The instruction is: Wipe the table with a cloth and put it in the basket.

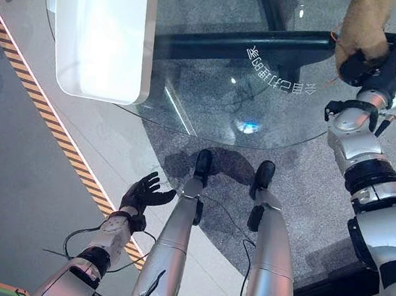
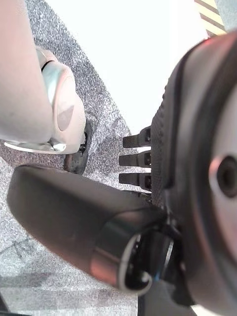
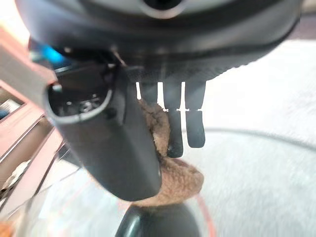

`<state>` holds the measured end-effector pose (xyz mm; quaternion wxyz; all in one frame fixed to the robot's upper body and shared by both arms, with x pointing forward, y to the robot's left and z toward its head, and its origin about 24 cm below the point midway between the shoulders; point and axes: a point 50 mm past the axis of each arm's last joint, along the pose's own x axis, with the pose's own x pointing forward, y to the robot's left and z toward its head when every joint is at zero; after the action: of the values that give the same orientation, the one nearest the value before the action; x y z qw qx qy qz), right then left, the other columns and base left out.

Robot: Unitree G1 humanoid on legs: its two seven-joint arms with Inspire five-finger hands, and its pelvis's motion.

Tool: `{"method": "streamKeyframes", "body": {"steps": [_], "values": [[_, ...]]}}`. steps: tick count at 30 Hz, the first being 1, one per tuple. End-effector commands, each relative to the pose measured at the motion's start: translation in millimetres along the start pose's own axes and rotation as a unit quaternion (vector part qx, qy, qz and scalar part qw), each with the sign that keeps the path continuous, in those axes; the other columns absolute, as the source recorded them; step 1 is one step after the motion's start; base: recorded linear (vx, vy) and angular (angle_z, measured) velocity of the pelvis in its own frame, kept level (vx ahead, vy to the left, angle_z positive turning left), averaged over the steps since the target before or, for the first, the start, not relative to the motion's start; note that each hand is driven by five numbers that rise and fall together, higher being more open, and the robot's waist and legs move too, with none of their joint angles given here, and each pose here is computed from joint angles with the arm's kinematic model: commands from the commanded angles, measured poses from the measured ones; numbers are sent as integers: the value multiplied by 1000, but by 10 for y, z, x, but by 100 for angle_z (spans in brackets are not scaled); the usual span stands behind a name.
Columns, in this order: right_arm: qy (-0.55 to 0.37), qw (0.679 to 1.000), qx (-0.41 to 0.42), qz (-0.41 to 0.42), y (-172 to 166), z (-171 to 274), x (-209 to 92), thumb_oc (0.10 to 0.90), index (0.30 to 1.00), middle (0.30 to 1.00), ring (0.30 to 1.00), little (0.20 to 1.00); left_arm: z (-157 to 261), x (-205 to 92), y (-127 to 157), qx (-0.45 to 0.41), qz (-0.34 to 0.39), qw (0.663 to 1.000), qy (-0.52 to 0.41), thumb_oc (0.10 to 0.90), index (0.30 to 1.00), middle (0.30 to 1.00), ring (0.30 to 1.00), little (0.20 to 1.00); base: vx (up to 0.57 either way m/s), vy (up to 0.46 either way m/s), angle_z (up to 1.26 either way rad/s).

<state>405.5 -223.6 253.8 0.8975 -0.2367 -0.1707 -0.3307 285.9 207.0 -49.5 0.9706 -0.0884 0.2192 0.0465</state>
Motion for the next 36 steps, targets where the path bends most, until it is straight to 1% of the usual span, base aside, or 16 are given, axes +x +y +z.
{"method": "streamKeyframes", "body": {"steps": [1,7,11,13,15,20,22,24,25,30,31,32,34,36], "values": [[-147,985,18,84,225,600,-140,100,300,300,300,200,-103,-47,136,4,23,1000,11,800,900,900,900,900,0,0,0],[-161,971,9,175,507,636,-381,100,300,300,300,200,-109,-39,84,4,20,1000,9,800,900,900,900,900,0,0,0],[-160,956,-3,245,699,586,-564,100,300,300,300,200,-122,-40,65,5,19,1000,10,800,900,900,900,900,0,0,0],[-160,952,-5,260,739,581,-603,100,300,300,300,200,-126,-40,63,5,19,1000,10,800,900,900,900,900,0,0,0],[-167,937,-14,307,861,562,-745,100,300,300,300,200,-125,-33,28,5,17,1000,10,800,900,900,900,900,0,0,0],[-172,915,-14,365,1010,579,-947,100,300,300,300,200,-133,-28,-25,3,14,1000,10,800,900,900,900,900,0,0,0],[-177,901,-14,397,1085,582,-1060,100,300,300,300,200,-137,-24,-43,4,13,1000,11,800,900,900,900,900,0,0,0],[-183,893,-19,412,1117,590,-1117,100,300,300,300,200,-135,-23,-55,4,13,1000,11,800,900,900,900,900,0,0,0],[-184,879,-21,440,1170,599,-1216,100,300,300,300,200,-131,-19,-72,4,11,1000,11,800,900,900,900,900,0,0,0],[-187,849,-33,493,1258,572,-1400,100,300,300,300,200,-115,-12,-77,4,12,1000,10,800,900,900,900,900,0,0,0],[-189,837,-36,513,1279,566,-1458,100,300,300,300,200,-113,-11,-71,4,13,1000,10,800,900,900,900,900,0,0,0],[-190,835,-37,514,1282,566,-1465,100,300,300,300,200,-112,-12,-69,4,13,1000,10,800,900,900,900,900,0,0,0],[-194,822,-39,534,1308,560,-1555,100,300,300,300,200,-103,-10,-61,5,13,1000,10,800,900,900,900,900,0,0,0],[-198,822,-42,533,1311,563,-1579,100,300,300,300,200,-97,-8,-55,6,14,1000,9,800,900,900,900,900,0,0,0]]}}
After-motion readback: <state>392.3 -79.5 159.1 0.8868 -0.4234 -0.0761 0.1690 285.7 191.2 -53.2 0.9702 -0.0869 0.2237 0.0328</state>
